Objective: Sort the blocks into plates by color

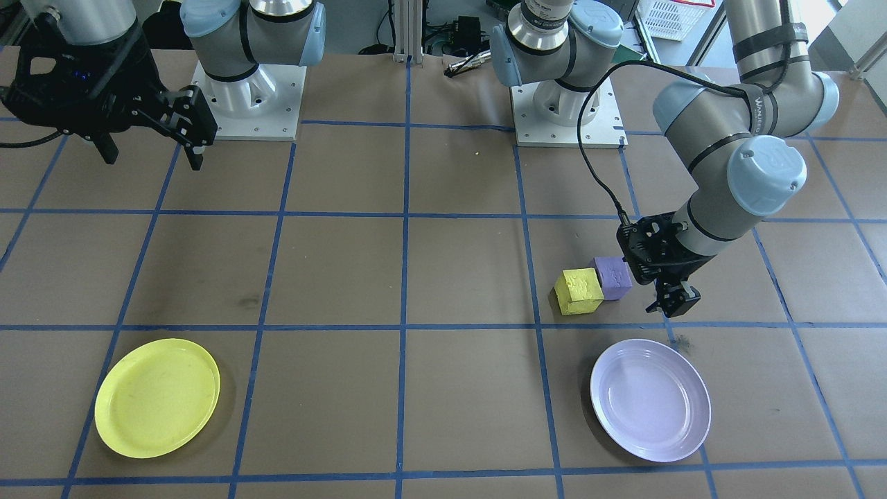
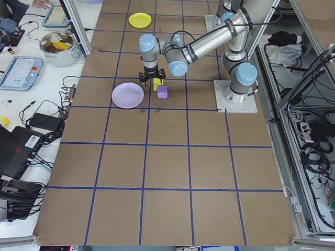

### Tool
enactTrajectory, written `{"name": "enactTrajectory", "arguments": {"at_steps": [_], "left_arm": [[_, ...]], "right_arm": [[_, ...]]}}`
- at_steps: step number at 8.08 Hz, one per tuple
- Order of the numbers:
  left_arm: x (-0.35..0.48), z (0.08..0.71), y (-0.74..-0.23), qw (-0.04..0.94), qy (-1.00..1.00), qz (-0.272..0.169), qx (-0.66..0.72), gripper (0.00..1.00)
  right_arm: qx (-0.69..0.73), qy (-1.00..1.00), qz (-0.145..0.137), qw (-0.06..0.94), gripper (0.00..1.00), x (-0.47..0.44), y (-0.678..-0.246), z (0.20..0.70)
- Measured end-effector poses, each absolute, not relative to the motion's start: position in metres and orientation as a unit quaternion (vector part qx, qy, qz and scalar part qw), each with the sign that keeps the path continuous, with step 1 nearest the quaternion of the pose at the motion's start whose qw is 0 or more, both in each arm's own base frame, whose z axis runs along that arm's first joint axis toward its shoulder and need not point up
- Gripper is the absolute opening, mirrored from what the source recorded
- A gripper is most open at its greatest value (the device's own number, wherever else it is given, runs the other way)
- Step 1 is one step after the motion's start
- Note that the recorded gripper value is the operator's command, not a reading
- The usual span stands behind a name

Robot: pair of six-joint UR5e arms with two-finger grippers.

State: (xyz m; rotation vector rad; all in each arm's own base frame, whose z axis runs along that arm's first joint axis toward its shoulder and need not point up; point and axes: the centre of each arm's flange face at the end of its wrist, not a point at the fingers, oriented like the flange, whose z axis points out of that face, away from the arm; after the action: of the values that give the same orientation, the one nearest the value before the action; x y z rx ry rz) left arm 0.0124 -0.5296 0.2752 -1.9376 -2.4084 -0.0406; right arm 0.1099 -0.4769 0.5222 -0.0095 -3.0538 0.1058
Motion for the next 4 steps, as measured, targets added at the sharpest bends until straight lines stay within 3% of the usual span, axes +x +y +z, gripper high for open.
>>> {"name": "enactTrajectory", "arguments": {"at_steps": [4], "left_arm": [[0.000, 0.262, -0.499, 0.043, -0.762, -0.034, -0.645, 1.00]], "right_arm": [[0.004, -1.000, 0.017, 0.002, 1.00, 0.118, -0.472, 0.517]]}}
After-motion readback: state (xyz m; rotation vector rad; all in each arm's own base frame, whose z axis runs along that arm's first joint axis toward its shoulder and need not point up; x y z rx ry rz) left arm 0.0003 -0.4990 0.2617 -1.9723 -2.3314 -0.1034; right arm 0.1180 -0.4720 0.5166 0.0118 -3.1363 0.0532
